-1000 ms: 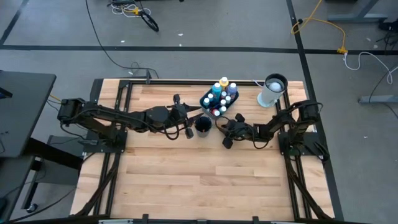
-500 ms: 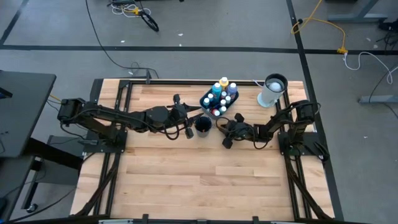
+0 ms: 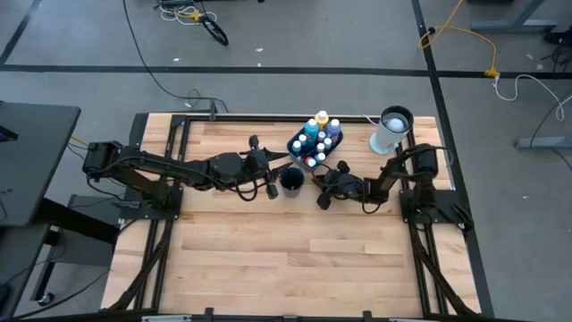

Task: Pick & Place Paint Supplies
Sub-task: Put the golden paint brush into the blue cup

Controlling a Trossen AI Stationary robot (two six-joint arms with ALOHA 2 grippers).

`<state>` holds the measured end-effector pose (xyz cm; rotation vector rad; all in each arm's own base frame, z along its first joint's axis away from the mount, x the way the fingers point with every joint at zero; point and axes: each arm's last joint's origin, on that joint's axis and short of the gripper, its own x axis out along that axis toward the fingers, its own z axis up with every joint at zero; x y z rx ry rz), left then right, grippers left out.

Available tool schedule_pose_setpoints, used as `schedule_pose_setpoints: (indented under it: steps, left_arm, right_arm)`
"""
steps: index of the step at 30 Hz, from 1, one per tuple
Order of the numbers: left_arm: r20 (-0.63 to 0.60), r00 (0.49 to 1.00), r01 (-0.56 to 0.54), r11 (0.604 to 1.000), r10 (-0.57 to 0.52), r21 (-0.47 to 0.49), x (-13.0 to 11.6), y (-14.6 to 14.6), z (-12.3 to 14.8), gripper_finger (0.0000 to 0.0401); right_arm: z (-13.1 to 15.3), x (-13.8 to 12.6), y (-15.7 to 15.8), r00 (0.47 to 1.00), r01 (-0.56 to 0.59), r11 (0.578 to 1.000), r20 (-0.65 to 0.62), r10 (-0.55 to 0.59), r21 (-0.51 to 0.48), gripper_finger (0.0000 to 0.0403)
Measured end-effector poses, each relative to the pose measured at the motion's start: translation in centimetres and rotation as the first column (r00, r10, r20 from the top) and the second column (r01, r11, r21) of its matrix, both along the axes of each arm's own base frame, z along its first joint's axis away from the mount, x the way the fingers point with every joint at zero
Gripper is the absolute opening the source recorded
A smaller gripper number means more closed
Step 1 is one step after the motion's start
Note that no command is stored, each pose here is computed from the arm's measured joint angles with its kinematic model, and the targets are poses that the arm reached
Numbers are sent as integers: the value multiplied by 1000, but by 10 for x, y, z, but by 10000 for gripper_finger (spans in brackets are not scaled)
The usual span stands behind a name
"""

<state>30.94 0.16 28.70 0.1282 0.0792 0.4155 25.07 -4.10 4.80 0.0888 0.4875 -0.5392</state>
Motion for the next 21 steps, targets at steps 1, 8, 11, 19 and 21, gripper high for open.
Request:
schedule_pose_setpoints:
  steps: [1,8,11,19,21]
  left_arm:
    - [0,1000,0,1000,0,0,0,0,0,132]
    - [-1,1000,0,1000,0,1,0,0,0,132]
    - [-1,1000,0,1000,0,2,0,0,0,132]
    - [1,1000,0,1000,0,1,0,0,0,132]
    - [2,1000,0,1000,0,1,0,0,0,132]
  right_arm:
    - [-1,0,0,1000,-7,1000,8,7,-12,96]
    - [-2,2,-2,994,-110,990,-8,109,-85,74]
    - [-3,2,-5,992,-123,991,-13,122,-60,39]
    - [-3,-3,-7,983,-180,984,32,180,11,18]
    - [-2,-3,-7,982,-184,983,43,182,26,13]
